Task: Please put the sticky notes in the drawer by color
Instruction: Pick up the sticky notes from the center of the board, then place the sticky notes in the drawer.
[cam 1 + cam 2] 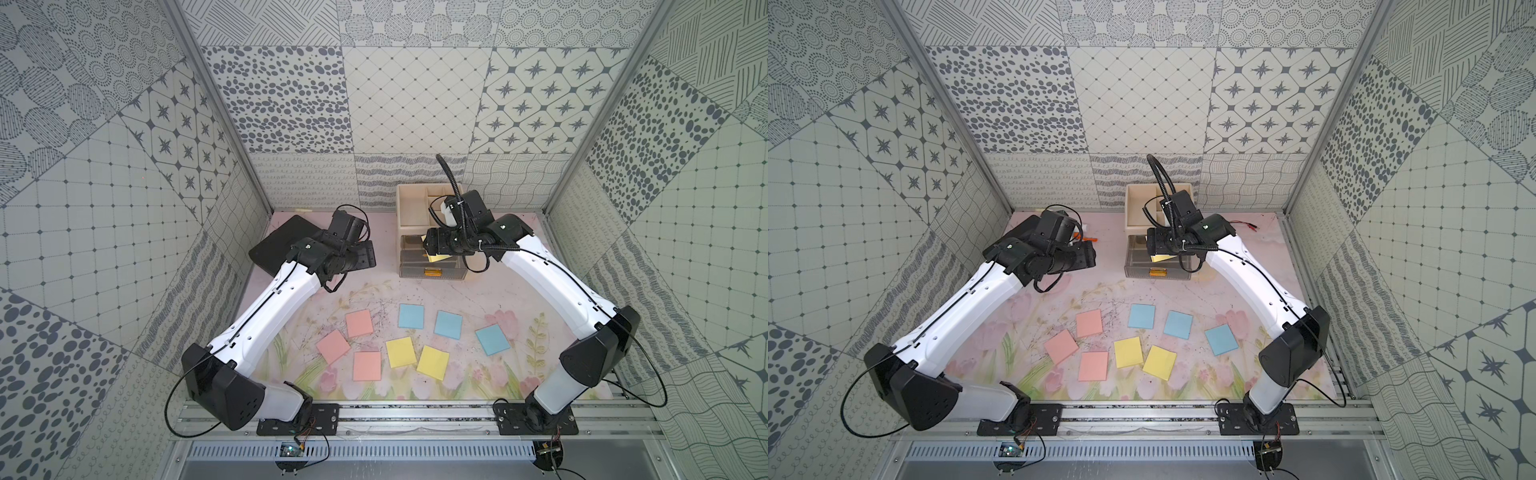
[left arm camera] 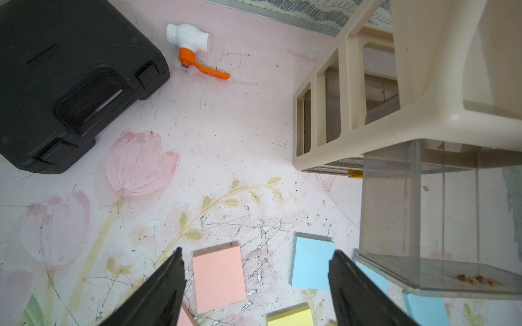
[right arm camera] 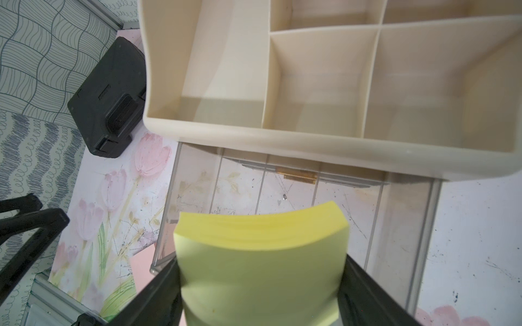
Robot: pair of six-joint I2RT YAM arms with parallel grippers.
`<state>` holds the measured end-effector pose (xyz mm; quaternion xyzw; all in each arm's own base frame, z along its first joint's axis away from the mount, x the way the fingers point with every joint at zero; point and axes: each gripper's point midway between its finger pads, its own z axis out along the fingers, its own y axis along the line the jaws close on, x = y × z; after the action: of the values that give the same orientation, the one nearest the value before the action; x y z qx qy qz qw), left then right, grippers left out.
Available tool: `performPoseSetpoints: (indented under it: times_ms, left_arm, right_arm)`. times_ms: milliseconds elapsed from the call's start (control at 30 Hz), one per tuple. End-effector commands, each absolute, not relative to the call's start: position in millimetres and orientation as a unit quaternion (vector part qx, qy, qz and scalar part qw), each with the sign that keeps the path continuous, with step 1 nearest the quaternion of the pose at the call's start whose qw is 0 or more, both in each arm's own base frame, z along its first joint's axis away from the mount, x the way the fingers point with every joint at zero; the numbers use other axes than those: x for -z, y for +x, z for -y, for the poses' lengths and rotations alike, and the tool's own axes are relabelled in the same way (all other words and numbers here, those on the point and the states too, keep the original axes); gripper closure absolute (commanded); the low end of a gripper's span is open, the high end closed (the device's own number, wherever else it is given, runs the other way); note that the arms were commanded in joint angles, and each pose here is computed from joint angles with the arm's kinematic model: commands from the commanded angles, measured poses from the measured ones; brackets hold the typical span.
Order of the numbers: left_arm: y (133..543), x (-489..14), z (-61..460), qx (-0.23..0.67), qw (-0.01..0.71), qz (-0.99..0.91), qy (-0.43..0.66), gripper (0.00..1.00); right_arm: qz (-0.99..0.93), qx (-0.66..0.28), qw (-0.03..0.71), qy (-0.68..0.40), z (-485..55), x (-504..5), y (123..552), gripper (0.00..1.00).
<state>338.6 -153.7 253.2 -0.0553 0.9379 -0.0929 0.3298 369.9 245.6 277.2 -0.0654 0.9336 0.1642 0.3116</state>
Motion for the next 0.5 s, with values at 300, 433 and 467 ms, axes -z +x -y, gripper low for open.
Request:
performPoseSetpoints:
  times_ms: [300,433,467]
  left_arm:
    - [338.7,-252.0,144.9,0.081,0.329,-0.940,-0.051,0.18]
    - [338.1,-250.8,144.5,0.082,0.327,-0.940,-0.052,0.18]
    - [337.7,-250.8,144.9,0.084,0.327,-0.940,-0.052,0.18]
  right_arm:
    - [-0.928,-0.151,0.332,-0.072,-249.8,-273.9,391.2,0.12]
    - [-0.926,-0.146,0.340,-0.071,-246.5,-280.8,392.0,0.07]
    - [-0.925,-0.146,0.343,-0.072,-245.7,-283.1,392.0,0.05]
